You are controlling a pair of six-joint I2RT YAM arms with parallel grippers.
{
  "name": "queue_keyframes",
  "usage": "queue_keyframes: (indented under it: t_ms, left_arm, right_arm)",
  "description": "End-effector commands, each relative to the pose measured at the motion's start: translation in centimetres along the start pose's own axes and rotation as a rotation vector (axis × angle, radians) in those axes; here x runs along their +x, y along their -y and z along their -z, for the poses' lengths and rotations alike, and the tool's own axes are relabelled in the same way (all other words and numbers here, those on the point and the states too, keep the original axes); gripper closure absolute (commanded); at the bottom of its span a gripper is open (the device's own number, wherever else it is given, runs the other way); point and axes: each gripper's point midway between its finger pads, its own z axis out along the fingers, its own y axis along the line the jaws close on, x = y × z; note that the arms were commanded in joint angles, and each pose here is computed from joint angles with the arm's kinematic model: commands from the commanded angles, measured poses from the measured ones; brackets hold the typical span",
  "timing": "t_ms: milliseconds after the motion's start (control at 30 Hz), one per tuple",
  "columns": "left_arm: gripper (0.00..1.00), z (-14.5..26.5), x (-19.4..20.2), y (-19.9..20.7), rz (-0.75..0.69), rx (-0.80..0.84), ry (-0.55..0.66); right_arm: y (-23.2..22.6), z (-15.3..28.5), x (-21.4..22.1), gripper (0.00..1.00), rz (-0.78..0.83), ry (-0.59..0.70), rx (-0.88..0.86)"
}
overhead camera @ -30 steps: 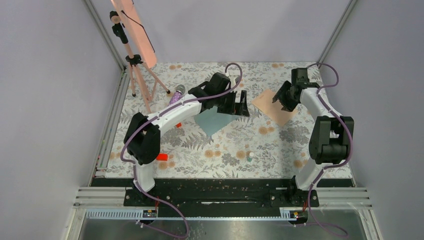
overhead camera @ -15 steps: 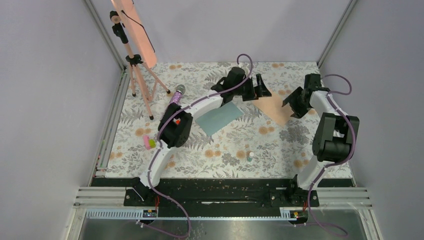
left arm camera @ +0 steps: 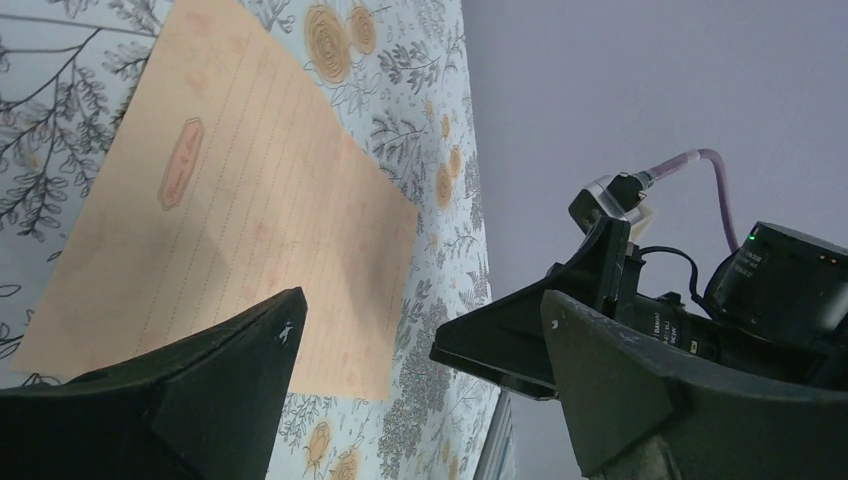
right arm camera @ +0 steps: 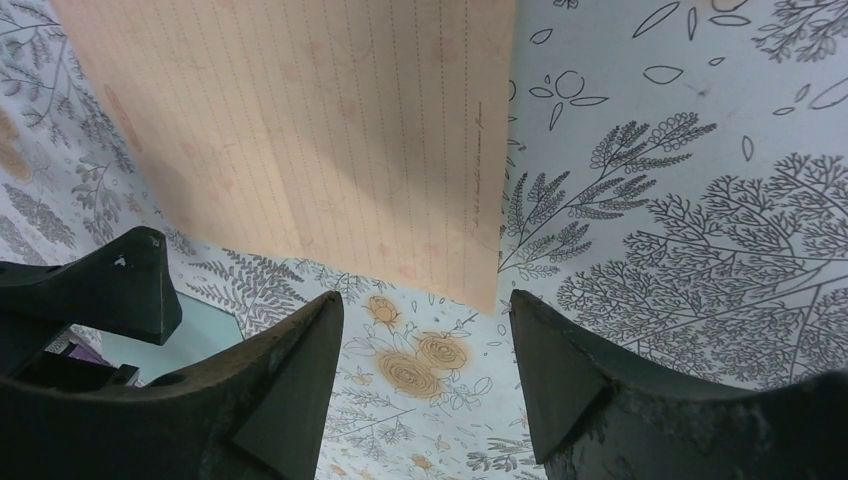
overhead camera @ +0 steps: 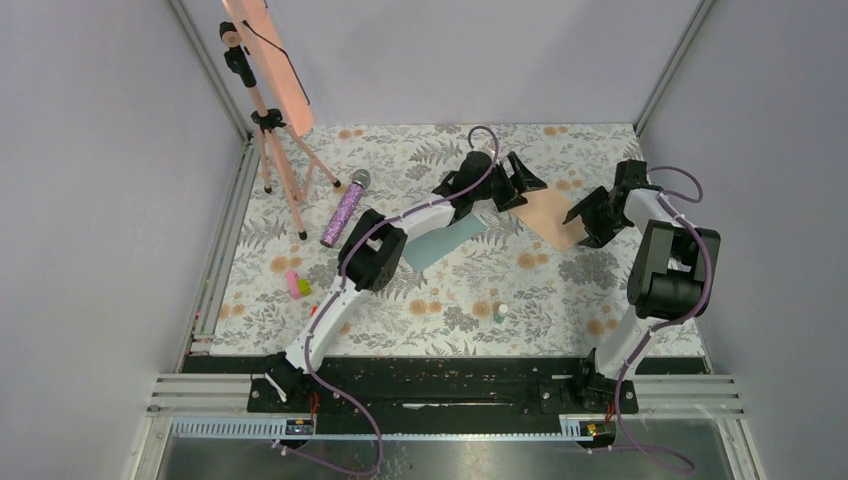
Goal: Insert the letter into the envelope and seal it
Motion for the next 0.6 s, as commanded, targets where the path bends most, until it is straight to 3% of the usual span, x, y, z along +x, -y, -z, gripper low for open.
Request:
queue_keyframes:
  t_ms: [0, 367, 567]
  left_arm:
    - [0.10, -0.1, -0.7, 1.3, 0.032, 0.025, 0.022]
    - [0.11, 4.3, 3.7, -2.5, 0.023, -0.151, -0.057]
    - [0.12, 7.7, 6.5, -2.5, 0.015, -0.182, -0.116]
  right_arm:
    - [-0.9, -0.1, -0.2, 0.30, -0.008, -0.017, -0.043]
    - [0.0, 0.6, 0.5, 0.30, -0.014, -0.016, -0.042]
    - [0.6, 1.4, 0.9, 0.30, -0.009, -0.001, -0.046]
